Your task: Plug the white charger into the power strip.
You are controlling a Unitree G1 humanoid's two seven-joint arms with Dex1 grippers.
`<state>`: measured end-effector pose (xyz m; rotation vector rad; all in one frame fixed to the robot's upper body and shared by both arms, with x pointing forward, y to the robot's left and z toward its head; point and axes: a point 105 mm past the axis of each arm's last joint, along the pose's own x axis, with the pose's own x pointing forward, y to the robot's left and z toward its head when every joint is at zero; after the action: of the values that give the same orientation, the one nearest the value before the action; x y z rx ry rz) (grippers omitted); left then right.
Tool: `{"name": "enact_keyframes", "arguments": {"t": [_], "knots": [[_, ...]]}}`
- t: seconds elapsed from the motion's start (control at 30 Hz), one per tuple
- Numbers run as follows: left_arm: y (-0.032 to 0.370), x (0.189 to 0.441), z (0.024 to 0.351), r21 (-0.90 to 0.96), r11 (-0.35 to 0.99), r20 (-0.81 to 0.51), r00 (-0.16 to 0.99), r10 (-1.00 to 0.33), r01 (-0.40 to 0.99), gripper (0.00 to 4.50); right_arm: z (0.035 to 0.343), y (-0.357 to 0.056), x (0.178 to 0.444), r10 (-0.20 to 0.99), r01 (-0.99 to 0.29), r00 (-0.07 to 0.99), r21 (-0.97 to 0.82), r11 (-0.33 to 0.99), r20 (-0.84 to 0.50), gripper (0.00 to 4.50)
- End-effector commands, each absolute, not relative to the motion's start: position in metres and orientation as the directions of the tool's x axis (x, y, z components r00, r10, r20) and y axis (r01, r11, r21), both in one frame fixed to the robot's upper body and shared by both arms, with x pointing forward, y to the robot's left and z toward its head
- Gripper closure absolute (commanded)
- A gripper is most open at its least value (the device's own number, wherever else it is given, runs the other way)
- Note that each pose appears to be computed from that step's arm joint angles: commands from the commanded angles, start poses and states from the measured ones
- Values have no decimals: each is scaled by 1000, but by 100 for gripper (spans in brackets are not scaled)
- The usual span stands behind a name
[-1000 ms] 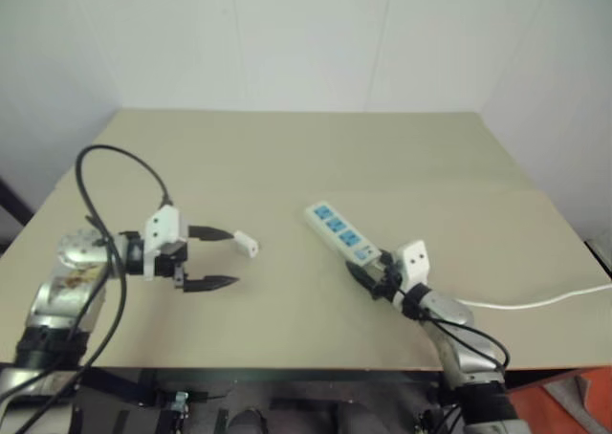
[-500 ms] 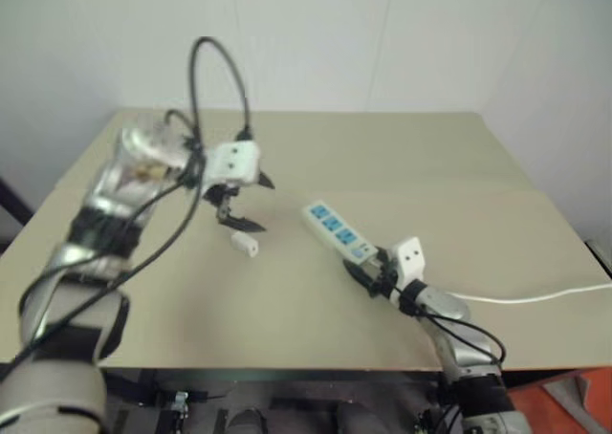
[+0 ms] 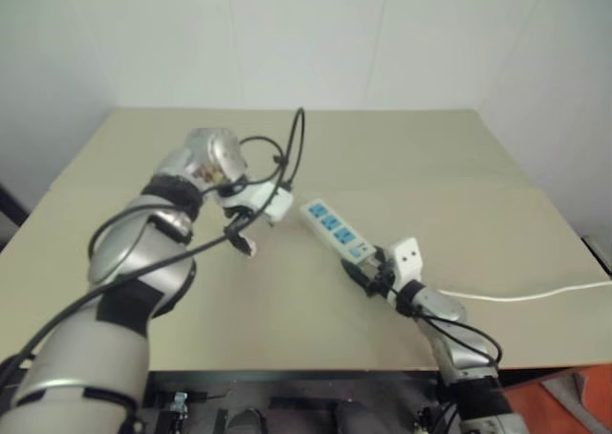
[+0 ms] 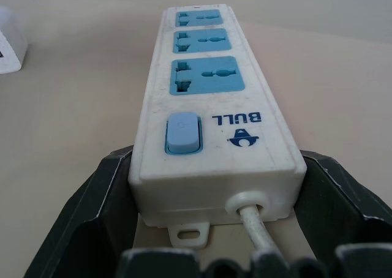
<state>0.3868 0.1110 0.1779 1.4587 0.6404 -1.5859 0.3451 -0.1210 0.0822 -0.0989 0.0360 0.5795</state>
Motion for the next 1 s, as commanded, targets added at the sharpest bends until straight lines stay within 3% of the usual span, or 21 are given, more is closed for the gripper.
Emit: {"name": "enact_keyframes", "arguments": {"t": [0.03,0.3,0.47,0.7,1.0], "knots": [[111,389,190,179,-547,-979,93,-181,818,0,65,-118,338,545,-555,829,-67,829,-124,106],[113,392,173,136,-549,-991,103,-90,825,0,64,-114,338,547,-558,827,-67,827,-127,106],[118,399,165,157,-564,-985,168,-32,811,0,65,-116,337,537,-547,834,-71,834,-127,106],[114,393,161,126,-611,-991,123,-46,781,0,63,-117,335,534,-546,834,-76,834,-137,106],[112,396,150,111,-660,-987,163,17,743,0,60,-114,331,538,-552,829,-74,830,-151,106]]}}
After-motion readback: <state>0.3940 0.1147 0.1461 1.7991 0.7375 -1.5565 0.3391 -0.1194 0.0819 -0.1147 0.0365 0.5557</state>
